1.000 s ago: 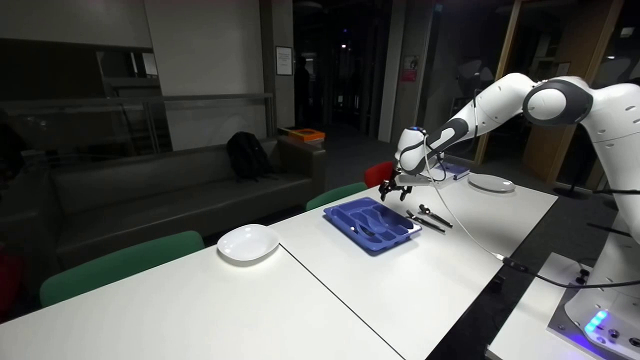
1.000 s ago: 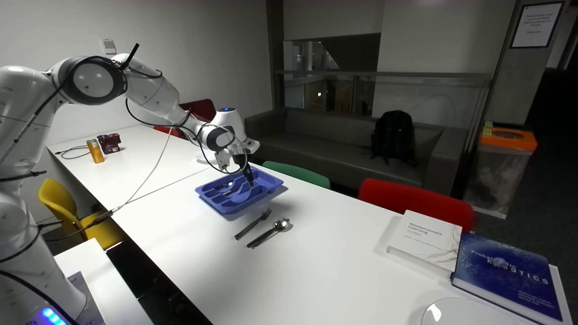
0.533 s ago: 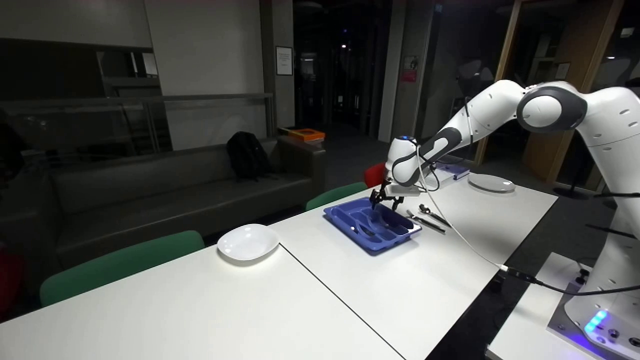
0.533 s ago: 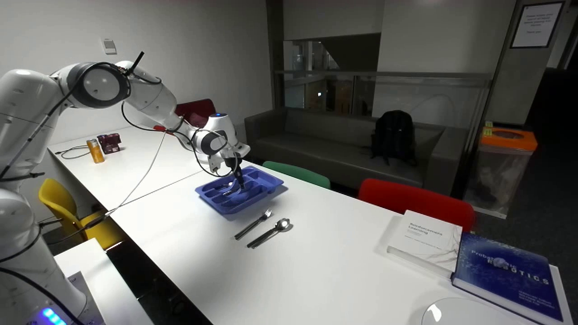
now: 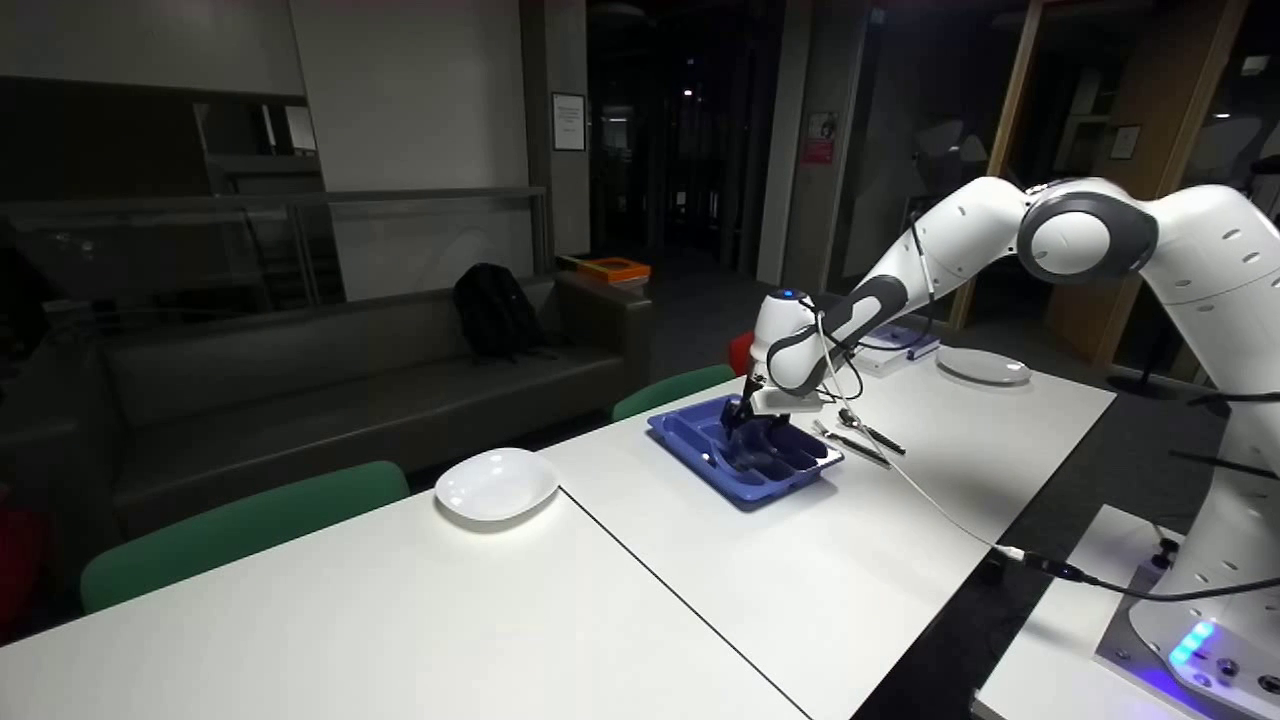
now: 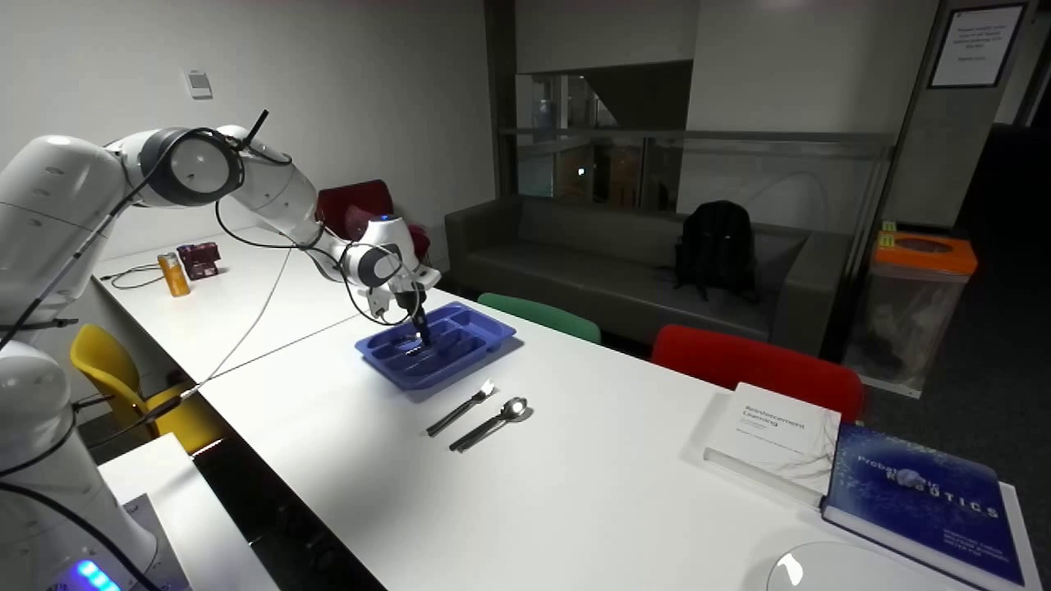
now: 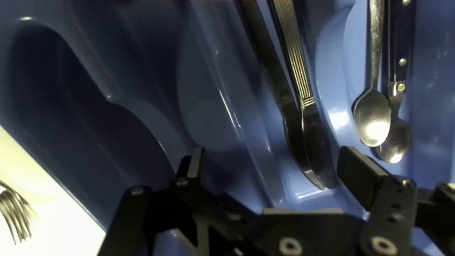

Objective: Pick the cutlery in the rack and put them on the table

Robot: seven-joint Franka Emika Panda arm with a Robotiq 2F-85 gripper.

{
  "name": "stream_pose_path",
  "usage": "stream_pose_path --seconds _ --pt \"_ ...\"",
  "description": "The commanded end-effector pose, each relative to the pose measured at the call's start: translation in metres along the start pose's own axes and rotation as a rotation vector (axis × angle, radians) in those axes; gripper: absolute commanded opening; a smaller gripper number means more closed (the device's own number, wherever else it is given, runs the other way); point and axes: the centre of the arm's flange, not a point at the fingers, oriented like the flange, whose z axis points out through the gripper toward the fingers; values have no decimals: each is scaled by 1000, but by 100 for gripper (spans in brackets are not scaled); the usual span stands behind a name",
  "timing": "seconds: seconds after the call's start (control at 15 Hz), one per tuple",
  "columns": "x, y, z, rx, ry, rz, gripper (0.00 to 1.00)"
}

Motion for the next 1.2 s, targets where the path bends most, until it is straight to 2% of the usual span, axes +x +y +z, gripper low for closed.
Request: stream_pose_path --seconds 0.0,0.47,0.73,1.13 --pt "7 -10 5 -10 9 -6 100" --pt "11 -24 15 -8 -23 -19 100" --pt "10 -29 16 -15 -78 -16 100" --pt "1 -36 16 -21 -195 -153 100"
